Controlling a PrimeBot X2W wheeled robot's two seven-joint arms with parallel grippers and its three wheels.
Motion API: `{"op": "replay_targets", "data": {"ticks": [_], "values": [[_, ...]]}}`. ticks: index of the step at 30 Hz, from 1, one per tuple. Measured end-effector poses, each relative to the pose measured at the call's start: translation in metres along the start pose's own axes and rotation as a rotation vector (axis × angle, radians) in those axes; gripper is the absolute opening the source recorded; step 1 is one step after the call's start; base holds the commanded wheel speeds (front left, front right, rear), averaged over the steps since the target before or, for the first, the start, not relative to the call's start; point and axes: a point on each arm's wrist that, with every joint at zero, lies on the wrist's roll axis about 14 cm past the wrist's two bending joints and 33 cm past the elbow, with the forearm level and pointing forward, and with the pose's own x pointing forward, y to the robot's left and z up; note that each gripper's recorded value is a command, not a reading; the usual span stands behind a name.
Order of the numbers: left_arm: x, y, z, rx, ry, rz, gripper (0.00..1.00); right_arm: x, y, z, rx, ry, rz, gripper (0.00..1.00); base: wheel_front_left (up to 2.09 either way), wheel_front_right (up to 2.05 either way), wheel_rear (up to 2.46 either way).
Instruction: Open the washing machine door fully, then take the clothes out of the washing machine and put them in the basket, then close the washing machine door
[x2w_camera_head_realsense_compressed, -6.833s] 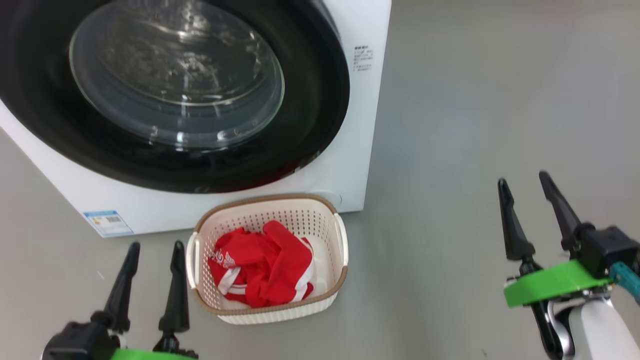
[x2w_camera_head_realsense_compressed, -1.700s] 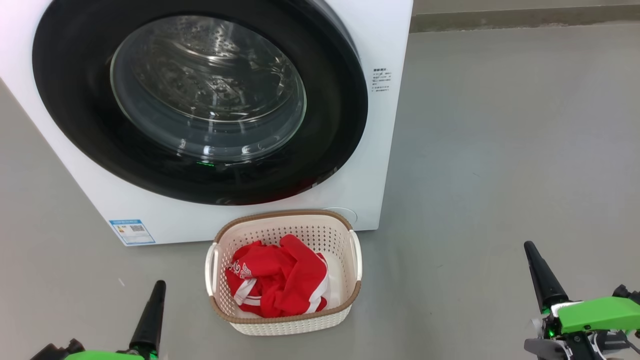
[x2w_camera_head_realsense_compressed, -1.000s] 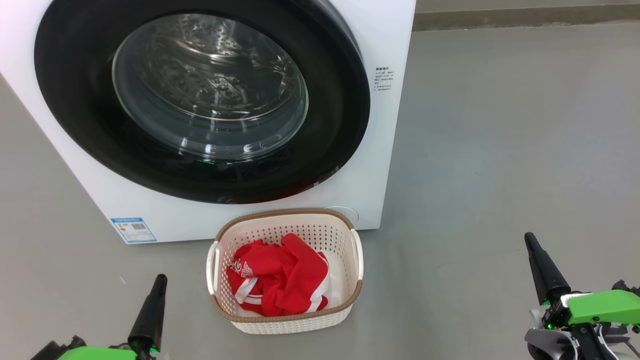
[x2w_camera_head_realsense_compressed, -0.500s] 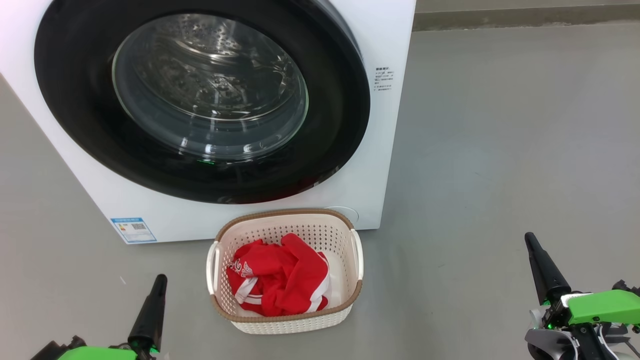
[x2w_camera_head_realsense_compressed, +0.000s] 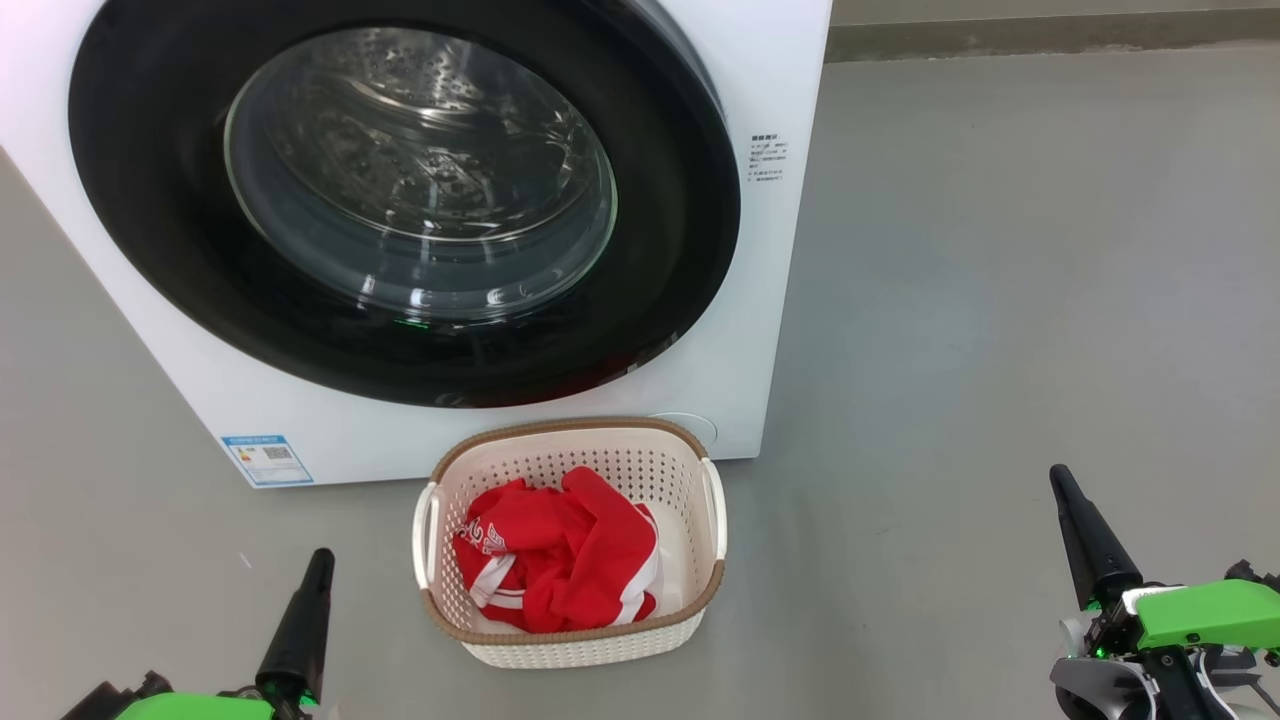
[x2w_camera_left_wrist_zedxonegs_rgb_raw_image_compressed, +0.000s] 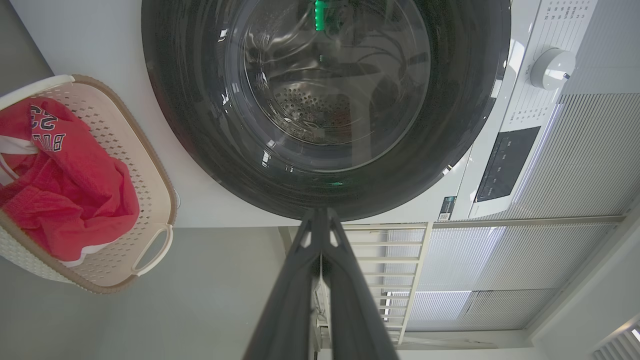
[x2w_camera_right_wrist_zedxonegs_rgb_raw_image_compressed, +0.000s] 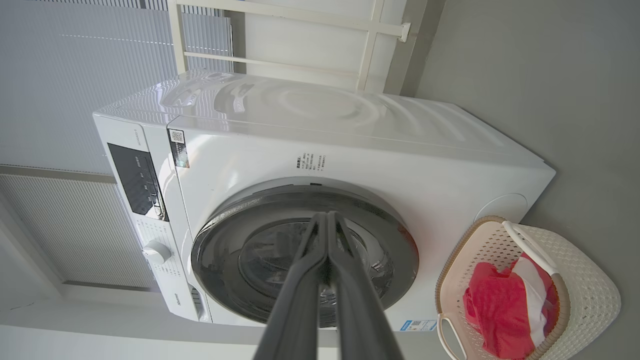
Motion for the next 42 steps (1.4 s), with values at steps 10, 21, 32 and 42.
{"op": "replay_targets", "data": {"ticks": [10, 21, 32, 42], "values": [[0.0, 0.0, 0.0, 0.0, 0.0, 0.0, 0.0, 0.0, 0.0, 0.0001, 0.0, 0.0, 0.0, 0.0, 0.0, 0.0, 0.0], [0.0, 0.0, 0.0, 0.0, 0.0, 0.0, 0.0, 0.0, 0.0, 0.0003, 0.0, -0.001, 0.0, 0.0, 0.0, 0.0, 0.0], [0.0, 0.0, 0.0, 0.0, 0.0, 0.0, 0.0, 0.0, 0.0, 0.0004, 0.0, -0.001, 0.0, 0.0, 0.0, 0.0, 0.0], [0.0, 0.0, 0.0, 0.0, 0.0, 0.0, 0.0, 0.0, 0.0, 0.0004, 0.0, -0.001, 0.0, 0.0, 0.0, 0.0, 0.0]]}}
